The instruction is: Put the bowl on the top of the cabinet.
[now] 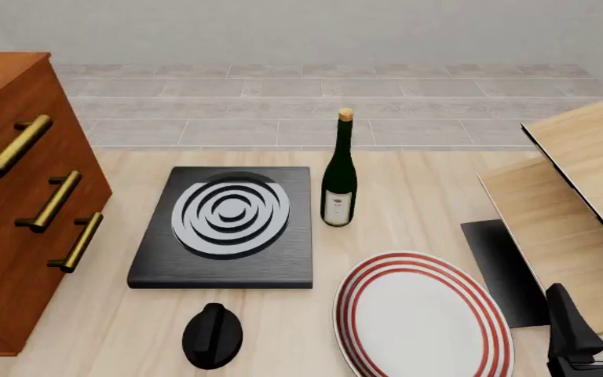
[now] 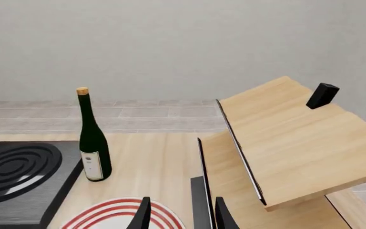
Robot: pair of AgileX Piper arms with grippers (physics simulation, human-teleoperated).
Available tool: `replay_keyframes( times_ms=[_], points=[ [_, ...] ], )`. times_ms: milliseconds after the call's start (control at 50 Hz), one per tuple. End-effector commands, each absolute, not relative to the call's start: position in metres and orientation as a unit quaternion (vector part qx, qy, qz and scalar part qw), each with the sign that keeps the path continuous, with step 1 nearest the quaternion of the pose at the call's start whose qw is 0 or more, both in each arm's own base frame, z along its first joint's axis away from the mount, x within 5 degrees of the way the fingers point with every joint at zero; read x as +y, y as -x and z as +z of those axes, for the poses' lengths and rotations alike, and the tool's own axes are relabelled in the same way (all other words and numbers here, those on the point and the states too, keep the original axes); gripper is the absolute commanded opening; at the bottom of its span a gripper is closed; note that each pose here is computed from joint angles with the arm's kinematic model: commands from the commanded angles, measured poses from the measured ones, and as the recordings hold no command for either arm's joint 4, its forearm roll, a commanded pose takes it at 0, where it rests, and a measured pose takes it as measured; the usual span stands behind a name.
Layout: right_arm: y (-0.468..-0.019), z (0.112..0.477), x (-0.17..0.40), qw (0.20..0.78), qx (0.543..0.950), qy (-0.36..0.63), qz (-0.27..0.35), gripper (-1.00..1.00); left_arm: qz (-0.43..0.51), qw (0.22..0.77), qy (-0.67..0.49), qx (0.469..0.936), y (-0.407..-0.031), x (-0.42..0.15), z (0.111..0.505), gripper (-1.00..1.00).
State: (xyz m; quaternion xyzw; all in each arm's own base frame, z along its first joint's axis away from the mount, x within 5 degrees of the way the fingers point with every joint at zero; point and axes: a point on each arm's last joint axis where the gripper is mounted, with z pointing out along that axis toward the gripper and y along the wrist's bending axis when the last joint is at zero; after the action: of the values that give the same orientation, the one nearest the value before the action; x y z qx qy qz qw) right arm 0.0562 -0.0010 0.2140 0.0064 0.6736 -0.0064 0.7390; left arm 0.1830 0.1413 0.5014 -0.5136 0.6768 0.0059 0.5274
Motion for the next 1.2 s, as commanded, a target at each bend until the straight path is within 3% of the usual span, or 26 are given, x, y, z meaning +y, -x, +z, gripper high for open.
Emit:
replay_keyframes(
  times_ms=[20, 1200],
  points=[
    [-0.056, 0.214, -0.001, 0.739, 0.674, -0.006, -0.007, 1.0, 0.021, 0.522, 0.535, 0.664, -0.177, 0.155, 0.502, -1.0],
    [-0.056, 0.214, -0.001, 0.739, 0.673, -0.008, -0.007, 1.0, 0.05, 0.481, 0.565, 0.669, -0.183, 0.19, 0.461, -1.0]
  ],
)
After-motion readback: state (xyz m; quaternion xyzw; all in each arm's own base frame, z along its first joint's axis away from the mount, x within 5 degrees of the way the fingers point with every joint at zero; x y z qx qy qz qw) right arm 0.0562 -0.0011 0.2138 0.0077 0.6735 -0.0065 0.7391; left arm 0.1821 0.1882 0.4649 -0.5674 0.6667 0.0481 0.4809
